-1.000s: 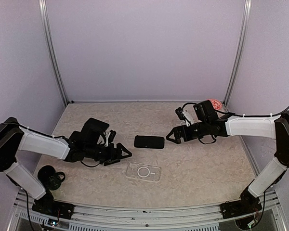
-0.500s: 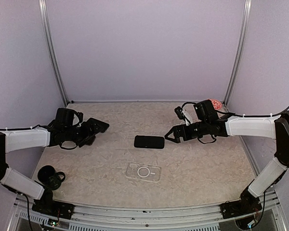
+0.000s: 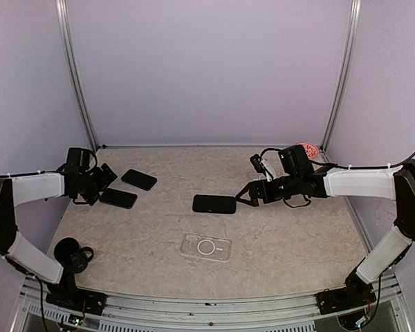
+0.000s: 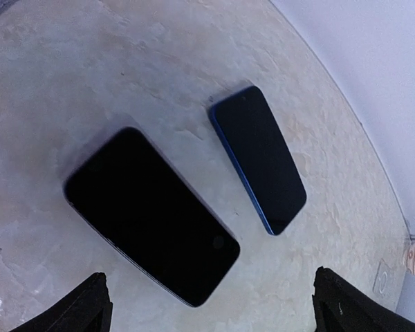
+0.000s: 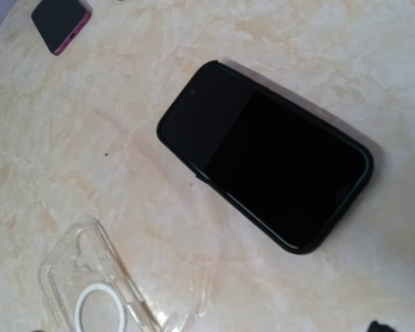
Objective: Put the phone into the phone case
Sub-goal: Move the phone to the center of the board.
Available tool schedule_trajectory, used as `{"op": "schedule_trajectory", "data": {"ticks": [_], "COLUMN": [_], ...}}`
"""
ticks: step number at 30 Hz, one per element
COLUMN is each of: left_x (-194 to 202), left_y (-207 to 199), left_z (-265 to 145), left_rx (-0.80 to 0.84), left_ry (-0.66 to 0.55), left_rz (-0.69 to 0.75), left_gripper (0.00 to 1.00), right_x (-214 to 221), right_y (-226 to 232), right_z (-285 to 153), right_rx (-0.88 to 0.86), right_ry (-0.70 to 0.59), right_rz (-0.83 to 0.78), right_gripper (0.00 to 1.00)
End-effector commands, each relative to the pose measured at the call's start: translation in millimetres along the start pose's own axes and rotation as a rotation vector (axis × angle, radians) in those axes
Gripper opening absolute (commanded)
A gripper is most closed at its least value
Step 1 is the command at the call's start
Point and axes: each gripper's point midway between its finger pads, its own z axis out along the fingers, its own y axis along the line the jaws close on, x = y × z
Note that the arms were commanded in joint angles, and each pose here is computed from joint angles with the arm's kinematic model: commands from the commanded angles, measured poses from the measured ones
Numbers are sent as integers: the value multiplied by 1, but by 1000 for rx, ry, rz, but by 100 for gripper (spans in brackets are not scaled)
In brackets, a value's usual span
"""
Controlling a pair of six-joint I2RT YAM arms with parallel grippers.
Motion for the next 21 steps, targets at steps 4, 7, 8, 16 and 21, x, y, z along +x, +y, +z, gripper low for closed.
{"op": "schedule_trajectory", "data": {"ticks": [4,7,8,16,21], "left_x": [-44,-50,-51,-54,-63], "left_y": [29,30,27,35,43], "left_z": [12,23,27,47,59], "left_rx": [-138,-115,-101,-75,-29], "left_ry": [-189,-207,-205,-223,-207], "left_rz": [-40,-41,-31,-11,-3], "left_gripper": [99,99,99,99,99], "right_x": [-3,-1,0,7,8], "right_y": [4,5,5,6,7], "right_z": [0,0,1,2,1], "right_rx": [-43,-56,-58,-75,-81], "right_ry": [-14,-11,-10,-1,-2], "right_rz": [10,17,18,26,26], "right_gripper": [100,99,99,99,100]}}
